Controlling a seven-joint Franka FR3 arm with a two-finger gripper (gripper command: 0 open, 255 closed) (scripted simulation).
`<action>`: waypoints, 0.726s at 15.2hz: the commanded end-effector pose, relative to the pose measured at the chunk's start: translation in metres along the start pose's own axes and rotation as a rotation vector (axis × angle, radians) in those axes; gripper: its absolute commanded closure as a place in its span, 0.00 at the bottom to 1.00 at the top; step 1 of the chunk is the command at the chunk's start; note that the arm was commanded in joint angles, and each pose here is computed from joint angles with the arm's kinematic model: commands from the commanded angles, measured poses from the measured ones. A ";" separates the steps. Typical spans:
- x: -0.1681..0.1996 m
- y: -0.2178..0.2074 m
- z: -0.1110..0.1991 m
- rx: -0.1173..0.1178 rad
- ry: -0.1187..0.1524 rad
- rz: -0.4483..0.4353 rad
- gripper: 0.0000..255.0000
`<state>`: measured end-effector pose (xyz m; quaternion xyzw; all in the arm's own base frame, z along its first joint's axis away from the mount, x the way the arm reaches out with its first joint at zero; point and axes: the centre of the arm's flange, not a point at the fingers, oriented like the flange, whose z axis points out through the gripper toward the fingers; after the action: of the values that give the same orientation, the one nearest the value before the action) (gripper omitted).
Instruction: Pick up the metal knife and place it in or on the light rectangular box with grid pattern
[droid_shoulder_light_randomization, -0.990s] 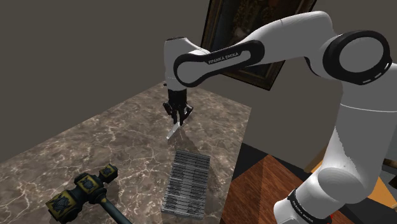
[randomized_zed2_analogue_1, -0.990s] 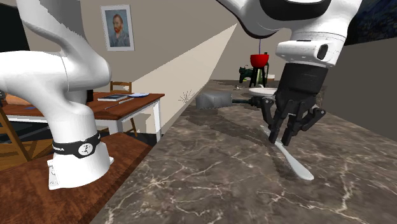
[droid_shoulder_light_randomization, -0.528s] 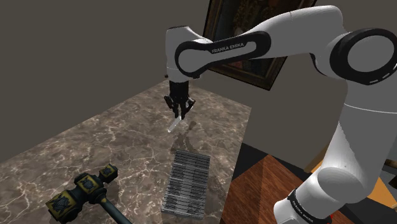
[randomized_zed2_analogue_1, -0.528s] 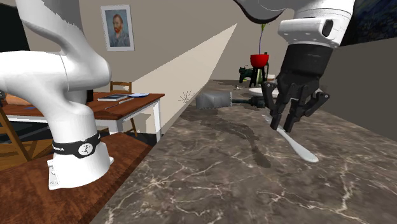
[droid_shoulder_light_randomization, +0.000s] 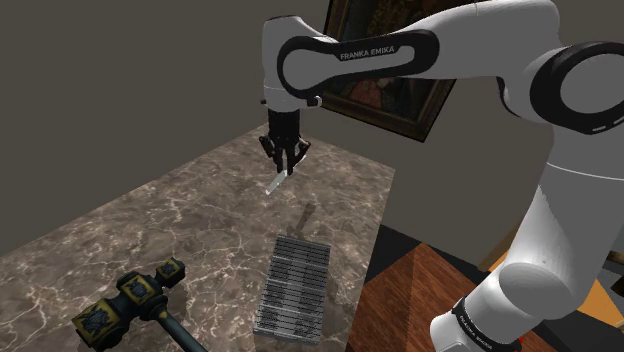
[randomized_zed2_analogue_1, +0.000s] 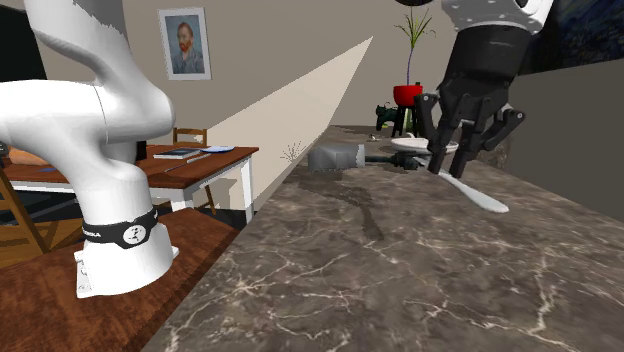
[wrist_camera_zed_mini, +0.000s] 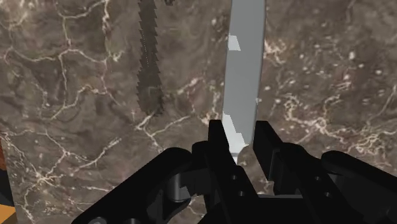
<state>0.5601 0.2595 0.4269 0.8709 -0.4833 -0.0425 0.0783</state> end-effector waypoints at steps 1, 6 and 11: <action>0.000 0.001 -0.010 0.000 0.000 0.000 1.00; 0.000 0.005 -0.036 0.000 0.000 0.000 1.00; 0.000 0.010 -0.062 0.000 0.000 0.000 1.00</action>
<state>0.5603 0.2599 0.4844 0.8709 -0.4832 -0.0425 0.0783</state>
